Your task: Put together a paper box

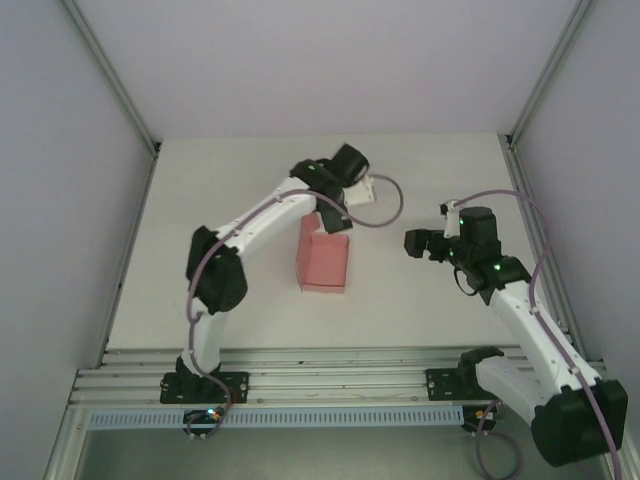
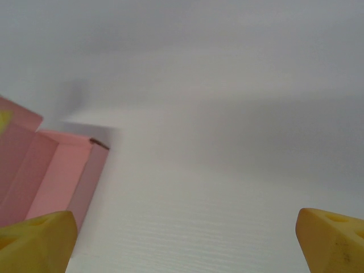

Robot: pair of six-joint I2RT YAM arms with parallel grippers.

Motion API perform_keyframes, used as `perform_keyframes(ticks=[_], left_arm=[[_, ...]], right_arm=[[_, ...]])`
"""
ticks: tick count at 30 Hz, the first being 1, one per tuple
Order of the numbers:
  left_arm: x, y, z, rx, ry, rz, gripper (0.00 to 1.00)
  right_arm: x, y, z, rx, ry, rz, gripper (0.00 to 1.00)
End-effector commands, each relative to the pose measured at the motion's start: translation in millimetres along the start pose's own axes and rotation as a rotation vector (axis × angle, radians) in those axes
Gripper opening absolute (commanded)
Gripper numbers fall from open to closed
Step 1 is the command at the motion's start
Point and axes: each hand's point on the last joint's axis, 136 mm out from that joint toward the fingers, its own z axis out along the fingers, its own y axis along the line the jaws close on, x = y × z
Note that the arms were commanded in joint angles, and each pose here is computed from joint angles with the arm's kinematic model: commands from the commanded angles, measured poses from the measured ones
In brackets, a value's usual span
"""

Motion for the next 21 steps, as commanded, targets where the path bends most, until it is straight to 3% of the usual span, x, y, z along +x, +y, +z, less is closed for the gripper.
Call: perform_keyframes(ticks=[1,4,7,14,21], left_arm=[[13.6,69.5,-28.4,-0.183,-0.083,-0.477,1.0],[67.2,84.8,-30.5,-0.209,0.023,-0.82,1.0],[115.6,80.1,-25.2,-0.232,0.078,-1.007,1.0],[190.2,49.9,-31.6,-0.19,0.068,-1.27,1.0],[227.9,29.2,-40.5,-0.218,0.092,-1.338,1.0]], right_arm=[[-18.3,38.4,14.5,-0.185,-0.005,-0.109,1.0],[-16.8,66.7,39.6,-0.242,0.052,-0.251,1.0],[-5.9,88.4,71.6,-0.248,0.17,-0.407,1.0],[18.3,126.7,145.7,-0.254,0.359,-0.655,0.98],[50.6,138.2,191.5,-0.228,0.523,-0.797,0.89]])
